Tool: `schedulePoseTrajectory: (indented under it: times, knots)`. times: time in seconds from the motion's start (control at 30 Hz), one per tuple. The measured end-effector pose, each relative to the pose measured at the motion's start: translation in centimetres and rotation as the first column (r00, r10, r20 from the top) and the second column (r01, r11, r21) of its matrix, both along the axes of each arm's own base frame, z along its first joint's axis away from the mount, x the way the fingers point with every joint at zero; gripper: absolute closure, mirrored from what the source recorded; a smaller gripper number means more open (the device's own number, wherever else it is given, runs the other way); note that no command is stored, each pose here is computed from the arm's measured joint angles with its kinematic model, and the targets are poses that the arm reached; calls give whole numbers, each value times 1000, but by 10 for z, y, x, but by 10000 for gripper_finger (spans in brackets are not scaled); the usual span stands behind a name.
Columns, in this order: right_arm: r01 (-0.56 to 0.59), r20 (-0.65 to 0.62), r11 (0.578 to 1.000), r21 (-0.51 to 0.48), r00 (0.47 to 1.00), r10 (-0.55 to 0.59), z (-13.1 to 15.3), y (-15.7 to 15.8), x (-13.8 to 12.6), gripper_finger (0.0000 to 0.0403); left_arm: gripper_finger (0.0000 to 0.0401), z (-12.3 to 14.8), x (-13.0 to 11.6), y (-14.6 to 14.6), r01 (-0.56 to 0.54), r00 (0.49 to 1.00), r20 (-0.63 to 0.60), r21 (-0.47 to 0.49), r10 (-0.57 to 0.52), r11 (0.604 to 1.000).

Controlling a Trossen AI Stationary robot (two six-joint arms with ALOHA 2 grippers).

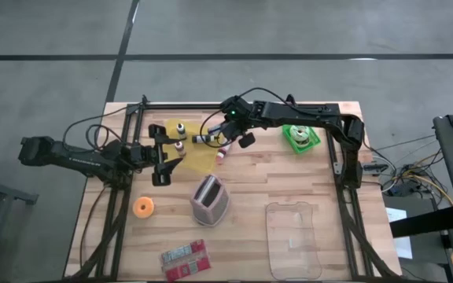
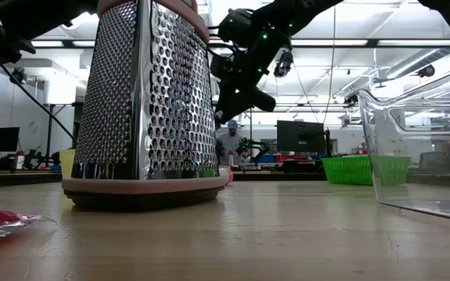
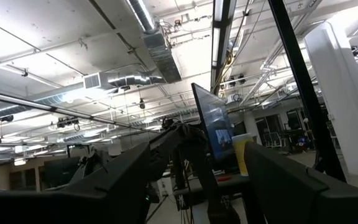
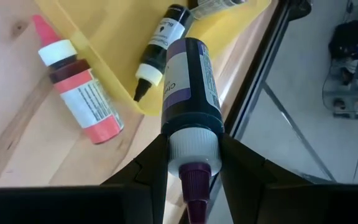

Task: Pick & Place Food Item
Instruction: Put the violet food coloring into the yellow bin

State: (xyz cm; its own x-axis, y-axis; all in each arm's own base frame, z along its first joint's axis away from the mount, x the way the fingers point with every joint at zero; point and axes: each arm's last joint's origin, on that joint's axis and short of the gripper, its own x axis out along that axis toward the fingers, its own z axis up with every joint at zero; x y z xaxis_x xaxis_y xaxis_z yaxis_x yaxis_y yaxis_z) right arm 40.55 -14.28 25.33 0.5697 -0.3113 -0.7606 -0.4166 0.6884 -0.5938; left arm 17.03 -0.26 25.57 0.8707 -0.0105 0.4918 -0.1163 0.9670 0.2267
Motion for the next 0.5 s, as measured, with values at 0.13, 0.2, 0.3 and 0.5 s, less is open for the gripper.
schedulePoseTrajectory:
  times: [0.13,0.2,0.3,0.5]
  knots:
    - [-13,-19,1000,-15,1000,13,-1,0,-1,295,140,0,0,0,0,1000,-5,-1,0,1000]
    - [-26,-46,999,-38,999,24,-1,2,-1,295,140,0,0,0,0,1000,-4,0,0,1000]
    - [-64,-69,996,-61,996,60,-2,5,-1,295,140,0,0,0,1,1000,-5,0,-1,1000]
    - [-153,-131,980,-125,982,137,-7,12,2,296,140,-1,1,0,1,1000,-14,4,-1,1000]
